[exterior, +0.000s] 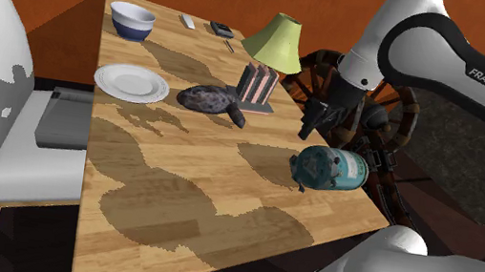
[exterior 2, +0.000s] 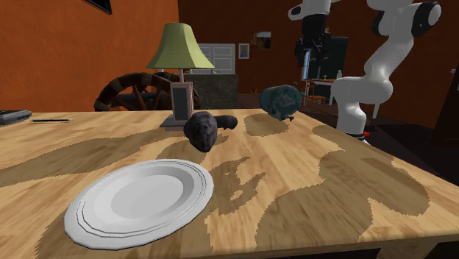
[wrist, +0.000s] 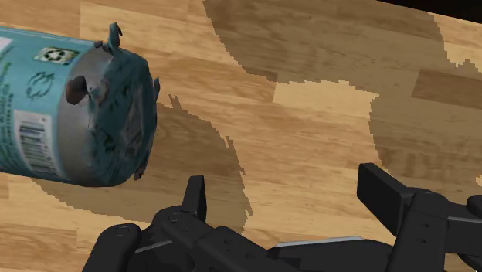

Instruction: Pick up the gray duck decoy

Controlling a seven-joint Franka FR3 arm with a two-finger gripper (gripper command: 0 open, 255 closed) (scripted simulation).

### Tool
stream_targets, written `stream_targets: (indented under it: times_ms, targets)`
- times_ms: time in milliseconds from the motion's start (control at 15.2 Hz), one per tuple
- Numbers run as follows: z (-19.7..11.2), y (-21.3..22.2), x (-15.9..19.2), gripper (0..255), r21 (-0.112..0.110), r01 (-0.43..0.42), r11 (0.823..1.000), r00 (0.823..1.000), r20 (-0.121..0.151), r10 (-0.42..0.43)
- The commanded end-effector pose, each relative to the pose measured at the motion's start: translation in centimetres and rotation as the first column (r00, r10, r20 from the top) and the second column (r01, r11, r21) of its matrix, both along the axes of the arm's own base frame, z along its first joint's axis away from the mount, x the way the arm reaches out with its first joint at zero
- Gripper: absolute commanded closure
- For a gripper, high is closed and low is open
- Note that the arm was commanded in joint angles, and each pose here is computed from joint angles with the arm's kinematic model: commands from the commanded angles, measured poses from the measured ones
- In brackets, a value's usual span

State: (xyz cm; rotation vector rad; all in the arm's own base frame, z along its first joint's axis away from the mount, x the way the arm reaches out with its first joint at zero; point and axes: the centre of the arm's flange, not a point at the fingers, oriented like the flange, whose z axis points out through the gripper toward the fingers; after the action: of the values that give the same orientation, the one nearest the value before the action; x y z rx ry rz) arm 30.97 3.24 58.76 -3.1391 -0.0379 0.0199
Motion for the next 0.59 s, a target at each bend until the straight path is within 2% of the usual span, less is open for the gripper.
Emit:
stream_targets:
  times_ms: [0,528]
  targets:
    - [0.0,0.0,0.0,0,0.000,0.000,1.000,1.000,0.000,0.000]
    - [-4.6,-1.2,9.5,0,0.005,-0.004,1.000,1.000,-0.003,0.004]
